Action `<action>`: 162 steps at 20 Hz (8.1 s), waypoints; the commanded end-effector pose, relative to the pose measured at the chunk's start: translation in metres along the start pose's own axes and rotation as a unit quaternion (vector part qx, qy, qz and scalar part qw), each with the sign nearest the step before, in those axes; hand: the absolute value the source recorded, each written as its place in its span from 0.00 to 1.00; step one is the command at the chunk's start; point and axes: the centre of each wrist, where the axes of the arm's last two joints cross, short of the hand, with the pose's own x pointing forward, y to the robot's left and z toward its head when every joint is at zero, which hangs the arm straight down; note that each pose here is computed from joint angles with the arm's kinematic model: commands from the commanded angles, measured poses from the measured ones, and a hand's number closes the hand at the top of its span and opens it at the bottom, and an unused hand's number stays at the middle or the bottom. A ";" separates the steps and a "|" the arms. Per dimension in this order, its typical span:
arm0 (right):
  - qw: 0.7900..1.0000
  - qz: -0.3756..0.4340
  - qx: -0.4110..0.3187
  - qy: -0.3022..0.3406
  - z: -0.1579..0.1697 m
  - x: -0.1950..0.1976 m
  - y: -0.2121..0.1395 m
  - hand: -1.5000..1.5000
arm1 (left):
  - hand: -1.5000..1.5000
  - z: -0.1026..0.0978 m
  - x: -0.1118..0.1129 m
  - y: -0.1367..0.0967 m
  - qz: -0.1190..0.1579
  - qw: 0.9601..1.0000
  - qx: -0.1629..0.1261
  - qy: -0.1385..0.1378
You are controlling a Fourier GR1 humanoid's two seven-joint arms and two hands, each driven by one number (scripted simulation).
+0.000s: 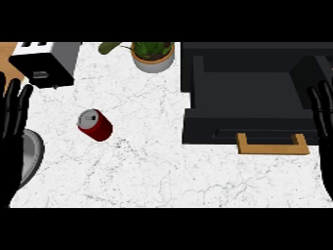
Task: Pick up the can, place it into the drawer and close the drawer
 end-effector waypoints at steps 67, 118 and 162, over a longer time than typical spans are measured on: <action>0.980 0.011 -0.097 0.172 0.123 0.026 -0.141 0.00 | 0.00 -0.023 -0.142 0.100 0.142 0.926 -0.149 0.316; 0.982 -0.020 -0.088 0.166 0.146 0.052 -0.129 0.00 | 1.00 0.019 -0.256 0.055 0.248 0.893 -0.149 0.345; 0.980 -0.007 -0.115 0.165 0.131 0.048 -0.123 0.00 | 1.00 -0.153 -0.045 -0.127 0.159 0.968 0.001 0.196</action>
